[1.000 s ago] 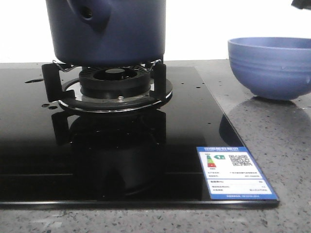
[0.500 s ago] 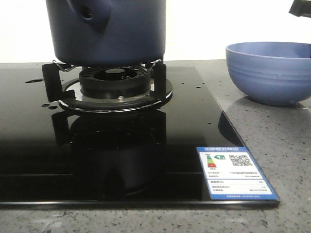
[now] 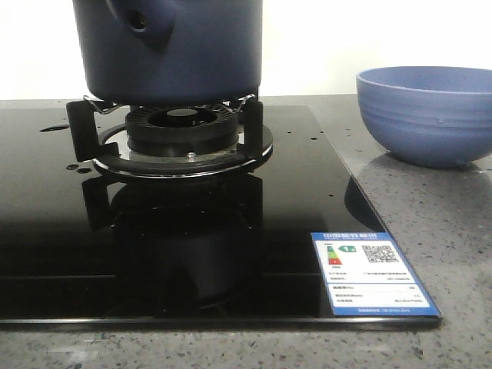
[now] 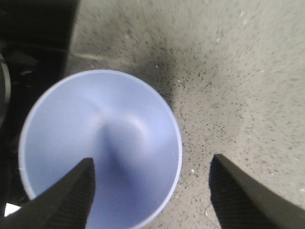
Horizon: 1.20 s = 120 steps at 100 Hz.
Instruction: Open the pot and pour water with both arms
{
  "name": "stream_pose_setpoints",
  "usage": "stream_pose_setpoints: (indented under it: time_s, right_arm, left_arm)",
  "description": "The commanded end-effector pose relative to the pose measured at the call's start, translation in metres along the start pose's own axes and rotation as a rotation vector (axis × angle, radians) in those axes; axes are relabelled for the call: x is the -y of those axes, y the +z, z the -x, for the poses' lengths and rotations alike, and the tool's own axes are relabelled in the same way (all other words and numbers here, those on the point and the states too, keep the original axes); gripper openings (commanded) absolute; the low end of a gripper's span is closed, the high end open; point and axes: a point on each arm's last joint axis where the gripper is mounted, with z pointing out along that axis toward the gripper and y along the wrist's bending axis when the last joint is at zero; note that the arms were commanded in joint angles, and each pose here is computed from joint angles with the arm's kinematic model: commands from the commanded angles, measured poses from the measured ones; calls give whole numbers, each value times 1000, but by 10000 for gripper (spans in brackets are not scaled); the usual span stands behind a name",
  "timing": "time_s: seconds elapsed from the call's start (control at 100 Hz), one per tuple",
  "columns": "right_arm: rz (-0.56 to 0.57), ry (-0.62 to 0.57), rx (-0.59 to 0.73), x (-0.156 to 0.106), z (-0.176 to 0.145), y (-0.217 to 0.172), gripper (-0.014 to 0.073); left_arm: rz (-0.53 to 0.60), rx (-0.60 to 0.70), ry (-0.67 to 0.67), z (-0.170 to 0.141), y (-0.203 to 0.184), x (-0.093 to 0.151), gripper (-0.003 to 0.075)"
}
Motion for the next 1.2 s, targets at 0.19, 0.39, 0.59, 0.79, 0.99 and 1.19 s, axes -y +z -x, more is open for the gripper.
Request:
stream_pose_setpoints:
  time_s: [0.19, 0.39, 0.59, 0.79, 0.99, 1.19]
  right_arm:
    - [2, -38, 193, -21, -8, -63, 459]
    - [5, -43, 203, -24, -11, -71, 459]
    - [10, -42, 200, -24, -11, -71, 459]
    - [14, -41, 201, -24, -11, -71, 459]
    - [14, -41, 201, -24, -11, -71, 459]
    - [14, -41, 199, -24, -12, -70, 459]
  left_arm:
    - [41, 92, 4, 0, 29, 6, 336]
    - [55, 81, 6, -9, 45, 6, 336]
    - [59, 73, 15, -15, 52, 7, 336]
    - [65, 73, 28, -18, 56, 6, 336]
    - [67, 52, 33, -25, 62, 5, 336]
    - [65, 40, 34, -27, 64, 5, 456]
